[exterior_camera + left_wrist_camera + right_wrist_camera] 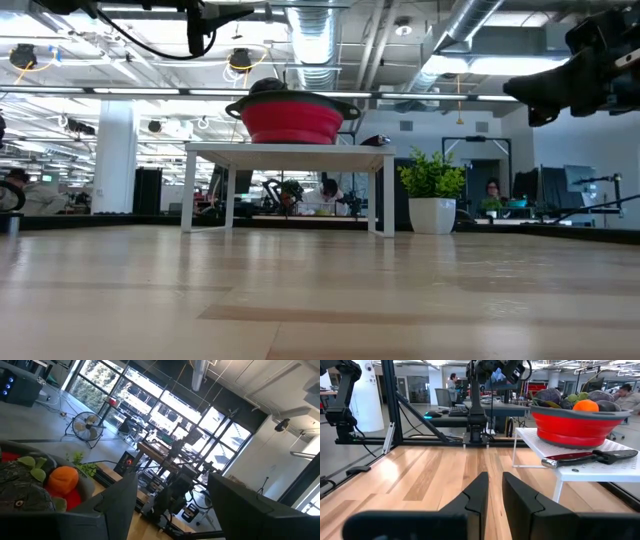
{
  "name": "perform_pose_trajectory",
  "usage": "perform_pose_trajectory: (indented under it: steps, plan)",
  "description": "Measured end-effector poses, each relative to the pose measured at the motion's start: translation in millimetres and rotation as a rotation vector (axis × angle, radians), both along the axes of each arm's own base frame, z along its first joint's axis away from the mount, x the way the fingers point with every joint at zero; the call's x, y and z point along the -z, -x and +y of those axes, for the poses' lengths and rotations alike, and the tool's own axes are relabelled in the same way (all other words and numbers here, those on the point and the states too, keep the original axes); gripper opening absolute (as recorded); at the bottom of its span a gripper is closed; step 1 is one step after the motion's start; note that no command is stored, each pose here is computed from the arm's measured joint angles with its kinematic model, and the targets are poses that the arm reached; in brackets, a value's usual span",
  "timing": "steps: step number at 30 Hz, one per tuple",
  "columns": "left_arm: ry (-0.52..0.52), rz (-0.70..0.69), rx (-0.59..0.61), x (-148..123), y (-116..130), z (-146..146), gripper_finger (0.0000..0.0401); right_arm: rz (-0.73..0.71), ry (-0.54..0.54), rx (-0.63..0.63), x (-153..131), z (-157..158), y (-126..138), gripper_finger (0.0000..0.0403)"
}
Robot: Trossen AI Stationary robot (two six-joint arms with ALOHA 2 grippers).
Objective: Pick & Place Fruit
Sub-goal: Return to Home Position
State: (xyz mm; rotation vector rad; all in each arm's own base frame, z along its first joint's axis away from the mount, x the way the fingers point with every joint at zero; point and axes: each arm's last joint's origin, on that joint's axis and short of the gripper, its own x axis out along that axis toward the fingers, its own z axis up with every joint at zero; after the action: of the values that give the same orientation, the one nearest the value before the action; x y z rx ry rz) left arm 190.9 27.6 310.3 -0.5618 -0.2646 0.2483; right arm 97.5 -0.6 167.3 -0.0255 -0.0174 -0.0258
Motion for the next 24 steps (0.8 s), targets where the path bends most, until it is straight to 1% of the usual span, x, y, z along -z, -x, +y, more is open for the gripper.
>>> perform_pose_trajectory:
  steps: [22, 23, 24]
  plan:
    - [-0.004, -0.011, 0.0, -1.1, 0.2, 0.0, 0.0237, 0.002, 0.0, -0.001, 0.3, 0.0, -0.1, 0.0049]
    - [-0.006, -0.008, 0.005, -0.9, 0.2, -0.2, 0.0237, 0.002, 0.0, -0.001, 0.3, 0.0, -0.1, 0.0049]
    - [-0.011, 0.01, 0.035, 0.1, 1.5, -1.3, 0.0237, 0.002, 0.0, -0.001, 0.3, 0.0, -0.1, 0.0049]
